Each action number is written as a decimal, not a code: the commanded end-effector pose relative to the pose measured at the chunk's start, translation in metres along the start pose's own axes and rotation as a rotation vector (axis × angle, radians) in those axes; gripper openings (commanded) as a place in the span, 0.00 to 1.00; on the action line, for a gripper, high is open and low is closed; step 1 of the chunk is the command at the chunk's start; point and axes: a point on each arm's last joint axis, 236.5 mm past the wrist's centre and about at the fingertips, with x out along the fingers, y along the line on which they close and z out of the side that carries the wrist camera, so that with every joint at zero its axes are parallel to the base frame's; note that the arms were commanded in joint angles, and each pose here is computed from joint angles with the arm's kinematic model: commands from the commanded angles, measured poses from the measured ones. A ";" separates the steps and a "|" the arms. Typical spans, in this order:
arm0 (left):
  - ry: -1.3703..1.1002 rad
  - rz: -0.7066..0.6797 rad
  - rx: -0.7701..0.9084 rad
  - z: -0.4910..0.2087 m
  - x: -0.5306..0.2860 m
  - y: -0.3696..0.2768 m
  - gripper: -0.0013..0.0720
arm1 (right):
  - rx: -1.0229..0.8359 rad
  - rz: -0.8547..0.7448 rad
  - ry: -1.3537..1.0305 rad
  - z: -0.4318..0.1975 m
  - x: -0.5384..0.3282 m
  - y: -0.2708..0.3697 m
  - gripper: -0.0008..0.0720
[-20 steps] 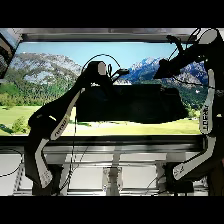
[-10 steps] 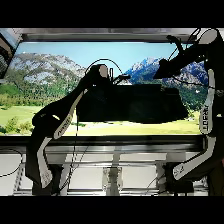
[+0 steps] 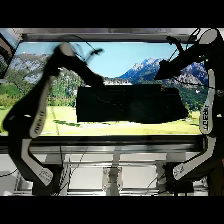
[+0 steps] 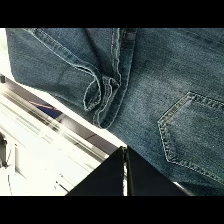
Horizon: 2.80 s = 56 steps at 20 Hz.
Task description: Fold the clothes and pants, and hang the long-sleeved shirts on hangers.
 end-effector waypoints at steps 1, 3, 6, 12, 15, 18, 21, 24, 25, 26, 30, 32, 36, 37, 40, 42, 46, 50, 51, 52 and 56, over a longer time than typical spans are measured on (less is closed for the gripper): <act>-0.087 0.060 -0.204 -0.022 -0.072 0.063 0.64 | -0.002 -0.007 -0.008 0.002 0.000 -0.001 0.03; -0.078 0.053 -0.331 -0.047 -0.077 0.095 0.64 | -0.002 -0.005 -0.008 0.002 0.000 -0.001 0.03; 0.021 -0.013 -0.489 -0.097 -0.046 0.120 0.64 | -0.002 -0.004 -0.009 0.002 0.000 -0.001 0.03; 0.041 -0.094 -0.637 -0.140 0.026 0.133 0.64 | -0.002 -0.004 -0.016 0.004 0.000 -0.001 0.03; 0.034 -0.093 -0.651 -0.139 0.028 0.135 0.64 | -0.002 -0.004 -0.017 0.004 0.000 -0.001 0.03; 0.090 -0.018 -0.681 -0.154 0.031 0.144 0.64 | -0.007 -0.004 -0.014 0.004 0.001 0.001 0.03; 0.071 0.030 -0.666 -0.146 0.039 0.149 0.64 | -0.029 -0.002 -0.017 0.007 0.007 0.010 0.03; 0.079 0.039 -0.627 -0.136 0.059 0.140 0.64 | -0.059 -0.002 -0.032 0.013 0.013 0.020 0.03; 0.100 0.034 -0.623 -0.136 0.068 0.135 0.64 | -0.062 -0.001 -0.032 0.013 0.014 0.022 0.03; 0.126 0.025 -0.615 -0.138 0.078 0.130 0.64 | -0.063 -0.001 -0.031 0.013 0.014 0.022 0.03; 0.172 -0.012 -0.595 -0.141 0.097 0.119 0.05 | -0.063 0.000 -0.024 0.012 0.014 0.022 0.03; 0.178 -0.031 -0.562 -0.139 0.077 0.111 0.05 | -0.063 0.000 -0.027 0.012 0.014 0.022 0.03; 0.208 0.087 -0.463 -0.128 -0.042 0.098 0.05 | -0.065 0.001 -0.028 0.013 0.015 0.023 0.03; 0.241 0.215 -0.459 -0.133 -0.081 0.102 0.05 | -0.068 0.002 -0.026 0.012 0.016 0.025 0.03; -0.056 0.438 -0.359 -0.074 -0.172 0.082 0.05 | -0.109 0.015 -0.011 0.011 0.022 0.037 0.03; -0.148 0.467 -0.279 -0.055 -0.196 0.053 0.05 | -0.137 0.016 -0.011 0.012 0.027 0.045 0.03; -0.053 0.448 -0.197 -0.063 -0.173 0.022 0.05 | -0.160 0.031 -0.011 0.013 0.033 0.057 0.03; 0.109 0.645 -0.352 -0.099 -0.164 0.087 0.05 | -0.160 0.028 -0.004 0.012 0.033 0.057 0.03; 0.111 0.603 -0.383 -0.101 -0.156 0.088 0.05 | -0.160 0.029 -0.004 0.012 0.033 0.057 0.03; 0.101 0.565 -0.376 -0.098 -0.152 0.082 0.05 | -0.161 0.028 -0.006 0.012 0.033 0.057 0.03; 0.066 0.566 -0.299 -0.081 -0.154 0.063 0.05 | -0.160 0.026 -0.017 0.015 0.033 0.057 0.03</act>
